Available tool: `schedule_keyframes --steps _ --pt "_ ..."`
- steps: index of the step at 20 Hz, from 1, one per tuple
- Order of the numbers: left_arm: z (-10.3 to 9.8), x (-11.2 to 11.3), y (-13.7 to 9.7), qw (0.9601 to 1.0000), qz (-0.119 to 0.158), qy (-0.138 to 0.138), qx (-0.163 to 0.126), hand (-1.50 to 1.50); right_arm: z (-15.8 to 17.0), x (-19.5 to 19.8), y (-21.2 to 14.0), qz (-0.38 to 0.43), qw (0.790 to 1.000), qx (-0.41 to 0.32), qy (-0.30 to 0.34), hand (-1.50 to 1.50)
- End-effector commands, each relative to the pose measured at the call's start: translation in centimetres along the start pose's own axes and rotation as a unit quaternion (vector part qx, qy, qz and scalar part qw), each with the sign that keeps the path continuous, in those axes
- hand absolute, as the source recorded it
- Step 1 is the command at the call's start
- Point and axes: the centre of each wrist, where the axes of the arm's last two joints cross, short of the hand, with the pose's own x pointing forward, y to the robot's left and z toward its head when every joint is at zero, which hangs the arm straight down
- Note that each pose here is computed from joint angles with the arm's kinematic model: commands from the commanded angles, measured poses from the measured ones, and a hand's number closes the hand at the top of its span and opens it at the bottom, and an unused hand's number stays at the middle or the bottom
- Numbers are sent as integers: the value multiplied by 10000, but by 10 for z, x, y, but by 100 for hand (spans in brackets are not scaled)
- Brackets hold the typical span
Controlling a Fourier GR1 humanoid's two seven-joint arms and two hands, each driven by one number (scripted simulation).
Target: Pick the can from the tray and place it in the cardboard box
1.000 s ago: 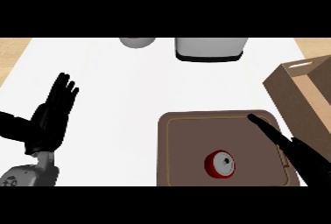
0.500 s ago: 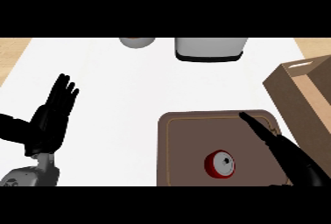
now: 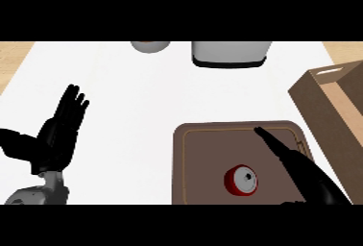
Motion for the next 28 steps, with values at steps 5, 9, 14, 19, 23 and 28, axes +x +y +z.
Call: schedule_keyframes --steps 5,9,14,19,23,28 --pt "3 21 -3 10000 -28 9 13 0 -21 -17 18 82 9999 -91 48 -150" --pt "5 0 -6 10000 -51 -51 15 0 -12 -6 19 144 9998 70 134 -150" --pt "-10 7 9 9999 -39 -157 9 0 -27 -29 28 107 9998 145 101 -150" --pt "-2 -8 12 10000 7 -4 -11 0 -21 -4 51 51 9997 194 143 -150" --pt "-1 10 -7 10000 34 -58 -26 0 -27 -10 49 200 9993 235 223 -150" --pt "-23 24 -1 10000 -17 -62 -66 0 -46 -7 49 240 9991 264 220 -150"
